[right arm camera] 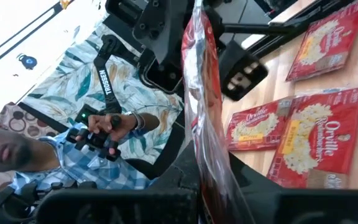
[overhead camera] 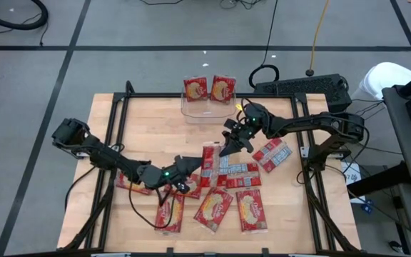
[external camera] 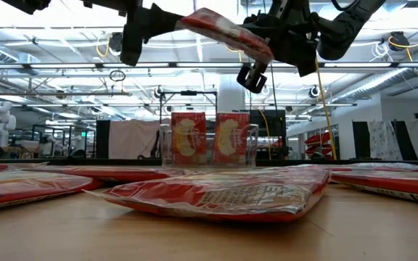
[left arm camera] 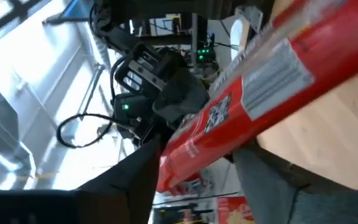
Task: Sort popcorn bags into baskets
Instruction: Put the red popcorn bag into the transparent bin
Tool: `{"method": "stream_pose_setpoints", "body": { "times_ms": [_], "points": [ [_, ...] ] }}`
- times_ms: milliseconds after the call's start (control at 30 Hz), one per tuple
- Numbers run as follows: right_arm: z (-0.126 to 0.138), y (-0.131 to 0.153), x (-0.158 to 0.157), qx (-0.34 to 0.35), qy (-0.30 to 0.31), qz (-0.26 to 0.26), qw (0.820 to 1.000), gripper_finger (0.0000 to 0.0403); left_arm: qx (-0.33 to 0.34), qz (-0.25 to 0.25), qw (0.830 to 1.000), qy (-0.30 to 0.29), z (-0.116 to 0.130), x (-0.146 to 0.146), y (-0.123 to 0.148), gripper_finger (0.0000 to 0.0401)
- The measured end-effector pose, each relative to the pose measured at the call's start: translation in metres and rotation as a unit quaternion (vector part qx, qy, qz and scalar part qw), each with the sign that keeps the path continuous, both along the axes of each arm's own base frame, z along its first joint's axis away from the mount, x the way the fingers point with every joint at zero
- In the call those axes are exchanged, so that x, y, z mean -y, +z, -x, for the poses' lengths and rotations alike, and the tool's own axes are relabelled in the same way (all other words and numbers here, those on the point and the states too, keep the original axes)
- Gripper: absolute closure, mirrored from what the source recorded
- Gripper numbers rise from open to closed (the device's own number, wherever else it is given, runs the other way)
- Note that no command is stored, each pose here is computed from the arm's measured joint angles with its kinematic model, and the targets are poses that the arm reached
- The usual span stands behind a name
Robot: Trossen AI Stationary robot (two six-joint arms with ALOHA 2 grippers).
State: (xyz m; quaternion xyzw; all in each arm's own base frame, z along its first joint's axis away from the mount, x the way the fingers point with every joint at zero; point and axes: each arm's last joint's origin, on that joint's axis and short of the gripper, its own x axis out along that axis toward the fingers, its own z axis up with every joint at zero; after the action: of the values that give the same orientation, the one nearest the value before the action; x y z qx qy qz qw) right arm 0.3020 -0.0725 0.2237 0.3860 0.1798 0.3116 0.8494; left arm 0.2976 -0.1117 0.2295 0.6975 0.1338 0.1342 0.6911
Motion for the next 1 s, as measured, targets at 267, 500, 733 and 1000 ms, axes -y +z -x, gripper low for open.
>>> {"method": "stream_pose_setpoints", "body": {
  "times_ms": [267,500,733,1000],
  "points": [
    [0.002,-0.002,0.005,-0.001,-0.006,0.002,1.000,0.0399,-0.015,-0.009,0.998,-0.067,-0.003,0.005,-0.006,0.0105],
    [0.002,-0.003,0.005,0.000,-0.009,0.005,1.000,0.0399,-0.034,-0.026,0.997,-0.059,-0.014,-0.013,-0.017,0.0171],
    [0.004,-0.003,0.011,-0.003,-0.030,0.005,1.000,0.0399,-0.044,-0.055,0.997,-0.043,-0.019,-0.027,-0.016,0.0321],
    [0.010,0.001,0.028,0.013,-0.089,0.027,0.996,0.0369,-0.044,-0.050,0.998,-0.005,-0.021,-0.037,-0.016,0.0367]
  ]
}}
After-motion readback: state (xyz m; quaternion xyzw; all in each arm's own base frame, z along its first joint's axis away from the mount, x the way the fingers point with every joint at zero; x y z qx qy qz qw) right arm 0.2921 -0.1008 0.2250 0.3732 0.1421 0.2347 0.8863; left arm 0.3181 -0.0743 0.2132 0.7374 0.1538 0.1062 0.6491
